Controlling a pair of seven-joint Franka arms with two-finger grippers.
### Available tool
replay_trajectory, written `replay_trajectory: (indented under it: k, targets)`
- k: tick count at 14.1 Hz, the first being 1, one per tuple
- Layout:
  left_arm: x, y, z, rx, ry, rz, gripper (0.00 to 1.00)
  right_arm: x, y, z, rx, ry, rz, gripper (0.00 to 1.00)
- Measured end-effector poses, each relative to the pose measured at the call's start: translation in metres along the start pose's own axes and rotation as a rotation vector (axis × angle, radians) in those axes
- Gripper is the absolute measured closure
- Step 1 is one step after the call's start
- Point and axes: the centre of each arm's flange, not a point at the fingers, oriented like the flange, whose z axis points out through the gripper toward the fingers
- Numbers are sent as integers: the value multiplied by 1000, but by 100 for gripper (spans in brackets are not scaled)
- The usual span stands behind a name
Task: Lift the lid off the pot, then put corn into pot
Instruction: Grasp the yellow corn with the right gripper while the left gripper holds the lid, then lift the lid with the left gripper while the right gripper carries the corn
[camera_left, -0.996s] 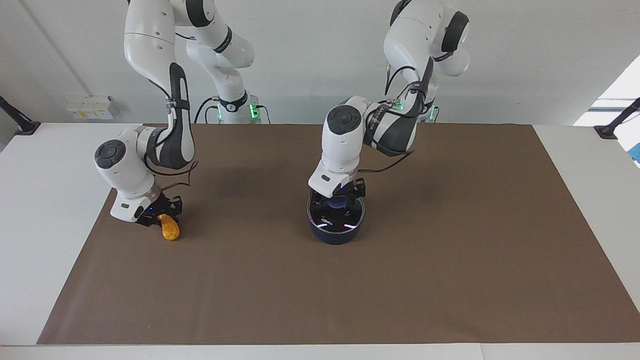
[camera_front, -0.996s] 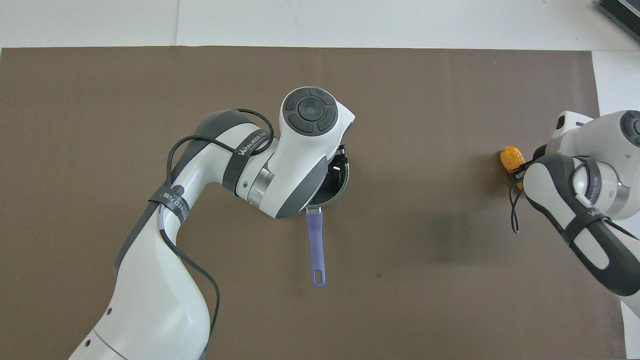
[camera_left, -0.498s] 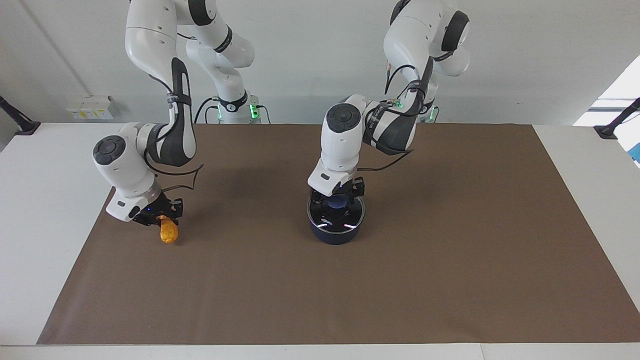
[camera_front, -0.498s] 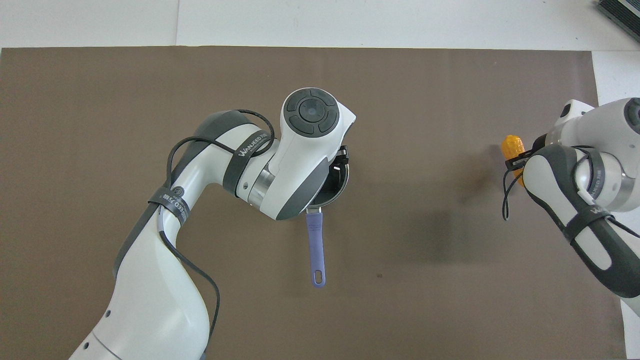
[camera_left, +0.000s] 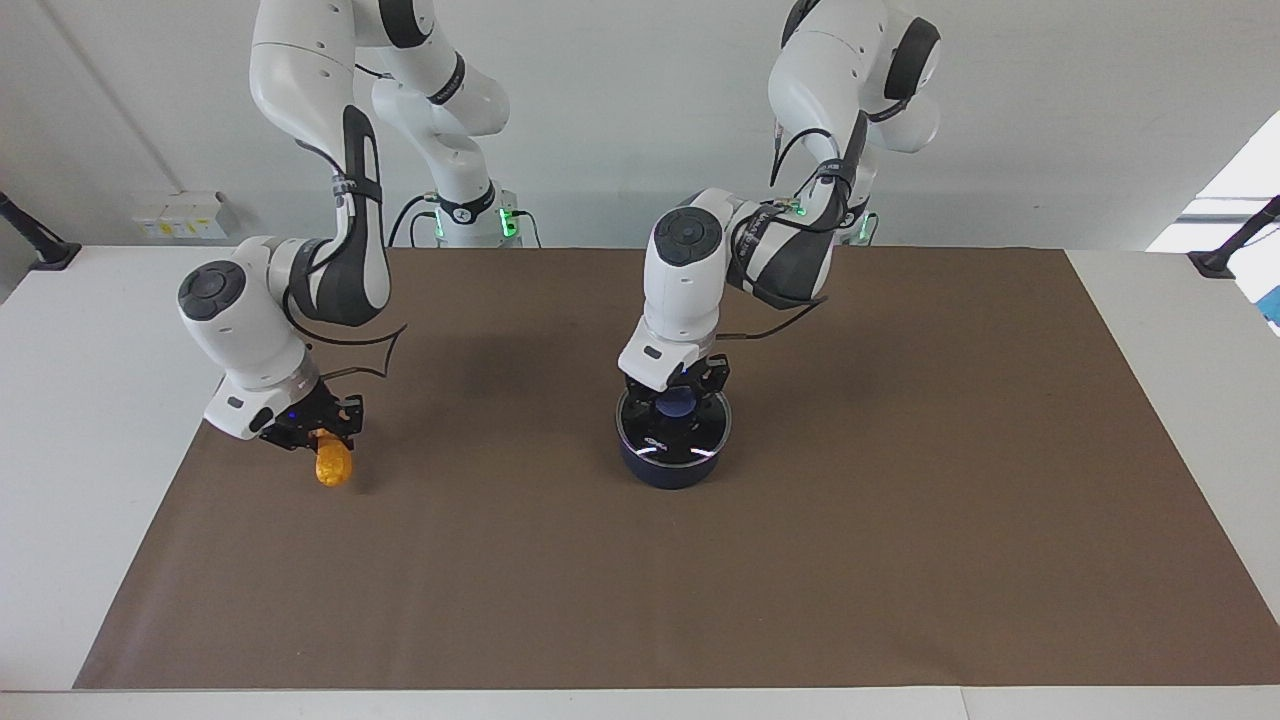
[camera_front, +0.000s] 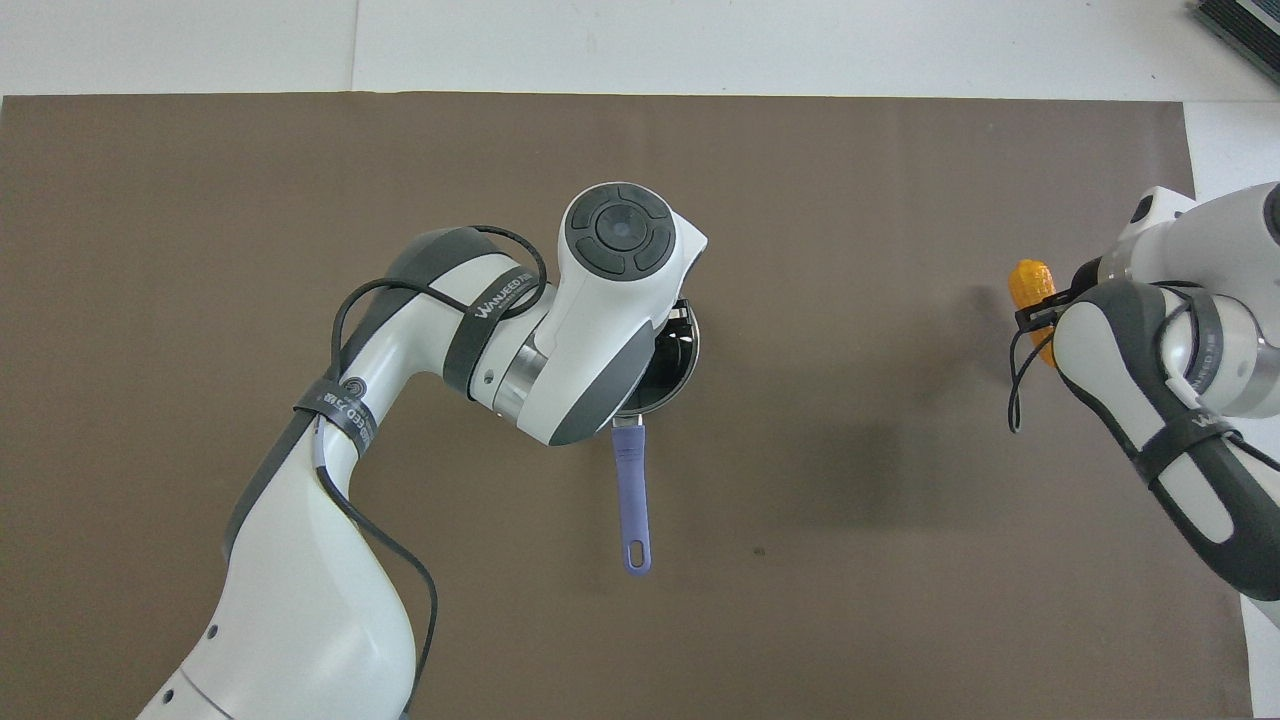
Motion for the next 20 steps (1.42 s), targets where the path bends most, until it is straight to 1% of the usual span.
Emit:
replay_trajectory:
  k: [1,4,6,8,11,13,15,17,20]
  targets:
    - [0,0,1,2,-2,-1,56,2,-1,-3,-2,6,7,61]
    - [-1,-1,0,1,-1,-1,56,6,-13,-26,-1,8,41,61]
    - [-1,-1,-7,-5,6,-1,56,8,-24,-54,4,-2,62,61]
    - [-2,-2,-19,-18,17,-12,56,5,-34,-89,7,-6,66,61]
    - [-2,-10,-45,-37,43,-32,56,1,-53,-123,7,-2,70,61]
    - [1,-19,-60,-44,59,-47,56,3,-70,-132,8,-1,87,61]
    - [11,-37,-71,-43,64,-74,56,12,-97,-133,10,-1,120,61]
    - [24,-68,-77,-28,49,-86,56,21,-133,-133,11,-1,158,61]
    - [41,-118,-71,-7,24,-95,56,30,-186,-134,14,0,230,61]
